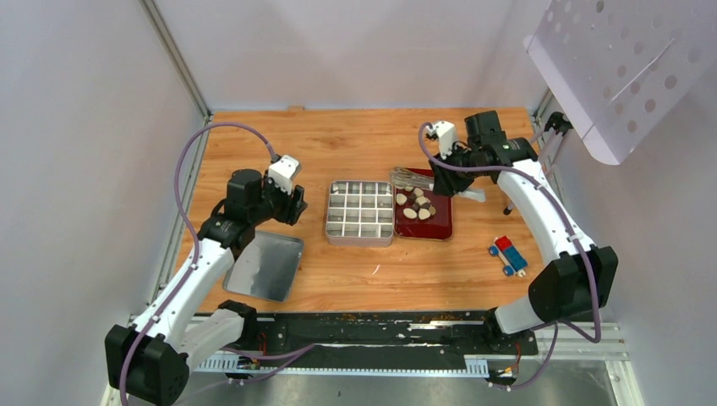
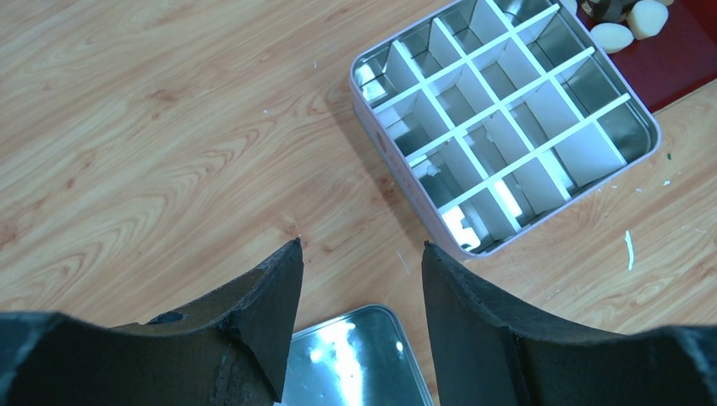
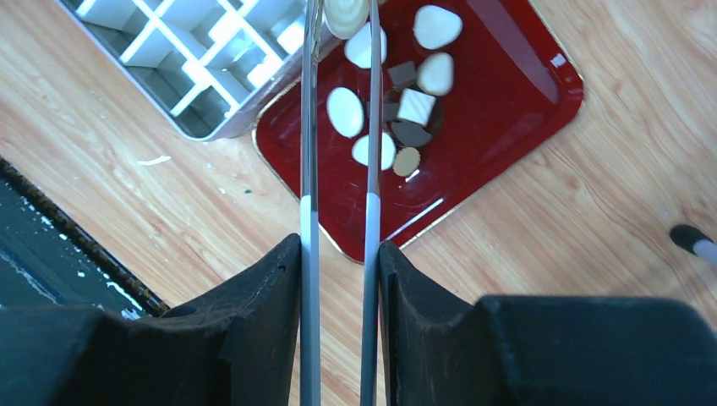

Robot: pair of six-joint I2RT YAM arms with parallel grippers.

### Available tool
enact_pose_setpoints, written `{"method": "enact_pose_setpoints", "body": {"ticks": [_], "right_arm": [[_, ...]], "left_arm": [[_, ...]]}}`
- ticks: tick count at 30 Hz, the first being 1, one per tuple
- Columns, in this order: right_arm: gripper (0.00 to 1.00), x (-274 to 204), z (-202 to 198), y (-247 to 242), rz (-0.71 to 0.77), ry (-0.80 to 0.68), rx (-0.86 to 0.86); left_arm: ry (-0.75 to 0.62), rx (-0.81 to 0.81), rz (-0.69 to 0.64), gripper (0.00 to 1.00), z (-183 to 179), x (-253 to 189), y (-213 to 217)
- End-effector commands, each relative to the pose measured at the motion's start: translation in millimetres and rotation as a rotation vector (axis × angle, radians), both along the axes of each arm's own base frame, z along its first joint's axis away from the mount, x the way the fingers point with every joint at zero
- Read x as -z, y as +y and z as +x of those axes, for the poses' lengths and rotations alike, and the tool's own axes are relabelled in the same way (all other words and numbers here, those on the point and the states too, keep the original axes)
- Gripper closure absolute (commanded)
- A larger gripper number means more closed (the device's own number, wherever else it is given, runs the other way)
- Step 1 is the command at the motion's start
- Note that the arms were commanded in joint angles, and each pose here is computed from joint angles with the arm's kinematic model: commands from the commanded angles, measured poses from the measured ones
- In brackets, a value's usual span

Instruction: Pack the chocolate

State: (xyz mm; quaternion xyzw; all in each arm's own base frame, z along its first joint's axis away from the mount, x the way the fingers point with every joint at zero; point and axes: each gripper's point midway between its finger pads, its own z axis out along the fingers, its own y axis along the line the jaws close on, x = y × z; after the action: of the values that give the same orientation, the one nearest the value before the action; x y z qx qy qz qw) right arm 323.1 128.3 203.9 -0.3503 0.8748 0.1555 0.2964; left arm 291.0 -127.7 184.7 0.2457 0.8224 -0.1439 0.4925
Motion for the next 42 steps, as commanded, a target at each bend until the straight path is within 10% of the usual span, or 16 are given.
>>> {"method": "enact_pose_setpoints", "body": {"ticks": [1,26,42], "right_arm": [[0.82,-21.1,2.8,26.0,0.056,-0.070,-0.086],[0.81,4.3,32.5,52.4,0.006,-0.058,-0.110],[0.63,-0.9,32.0,55.6,0.016,-0.074,-0.098]], "left_arm": [[-0.016,-0.014,-0.008,0.38,2.2,-3.7,3.3],[-0.016,-0.061,-0.050,0.37,-0.8,-2.5,14.9],[-0.011,-0.065,-0.061,0.37,-0.8,-0.5,15.8]]}}
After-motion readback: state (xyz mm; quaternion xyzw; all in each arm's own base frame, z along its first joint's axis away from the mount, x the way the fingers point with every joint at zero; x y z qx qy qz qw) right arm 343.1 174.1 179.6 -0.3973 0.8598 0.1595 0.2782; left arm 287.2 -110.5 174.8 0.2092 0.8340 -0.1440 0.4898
